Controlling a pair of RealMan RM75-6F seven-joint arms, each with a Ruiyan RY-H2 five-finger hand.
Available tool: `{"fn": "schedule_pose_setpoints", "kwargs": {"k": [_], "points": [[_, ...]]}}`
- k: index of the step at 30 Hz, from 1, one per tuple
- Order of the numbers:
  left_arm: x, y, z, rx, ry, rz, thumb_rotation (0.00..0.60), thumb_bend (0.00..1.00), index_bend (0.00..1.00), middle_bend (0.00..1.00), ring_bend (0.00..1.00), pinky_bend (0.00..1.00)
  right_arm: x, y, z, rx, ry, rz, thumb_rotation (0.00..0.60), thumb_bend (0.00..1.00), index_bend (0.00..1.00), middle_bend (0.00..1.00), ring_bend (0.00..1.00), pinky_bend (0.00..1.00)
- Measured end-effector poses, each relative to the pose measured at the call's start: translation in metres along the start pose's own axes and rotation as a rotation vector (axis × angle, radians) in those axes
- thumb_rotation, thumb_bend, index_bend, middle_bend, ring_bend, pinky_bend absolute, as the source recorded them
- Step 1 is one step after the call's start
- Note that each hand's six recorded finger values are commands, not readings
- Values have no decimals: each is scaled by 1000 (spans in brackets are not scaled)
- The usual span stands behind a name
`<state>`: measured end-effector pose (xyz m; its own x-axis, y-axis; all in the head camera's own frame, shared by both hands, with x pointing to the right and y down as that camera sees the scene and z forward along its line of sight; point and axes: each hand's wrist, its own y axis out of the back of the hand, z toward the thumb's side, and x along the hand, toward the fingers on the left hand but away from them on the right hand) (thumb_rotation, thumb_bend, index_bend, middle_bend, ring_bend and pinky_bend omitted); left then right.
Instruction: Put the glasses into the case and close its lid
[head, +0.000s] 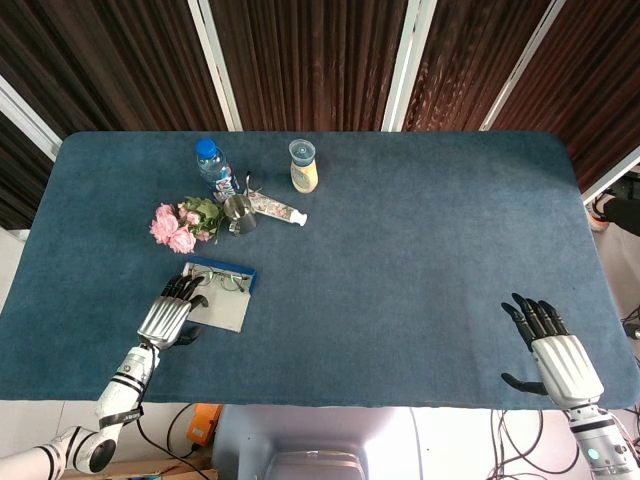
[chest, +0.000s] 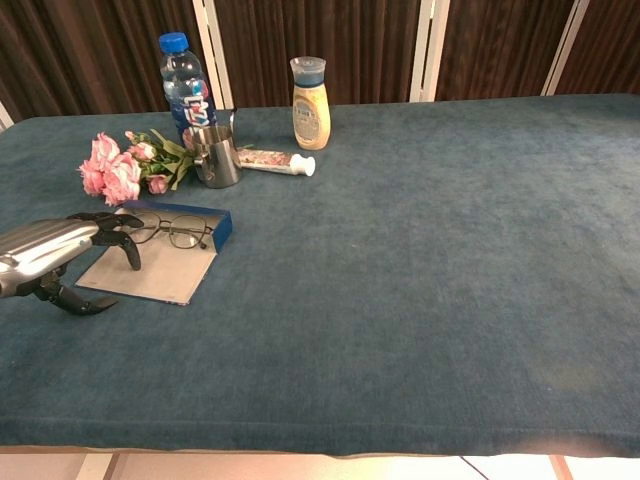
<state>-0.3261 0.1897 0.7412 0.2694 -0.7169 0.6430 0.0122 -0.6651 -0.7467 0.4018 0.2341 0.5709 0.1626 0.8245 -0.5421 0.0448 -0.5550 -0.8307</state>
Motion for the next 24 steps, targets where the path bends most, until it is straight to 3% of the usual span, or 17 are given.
{"fn": "schedule_pose_setpoints", "kwargs": {"k": [24], "points": [[3, -4, -3, 49, 11, -45, 600, 281, 314, 48, 0, 27, 0, 0, 0, 1, -2, -3, 600, 252, 0, 0, 0, 0]]}}
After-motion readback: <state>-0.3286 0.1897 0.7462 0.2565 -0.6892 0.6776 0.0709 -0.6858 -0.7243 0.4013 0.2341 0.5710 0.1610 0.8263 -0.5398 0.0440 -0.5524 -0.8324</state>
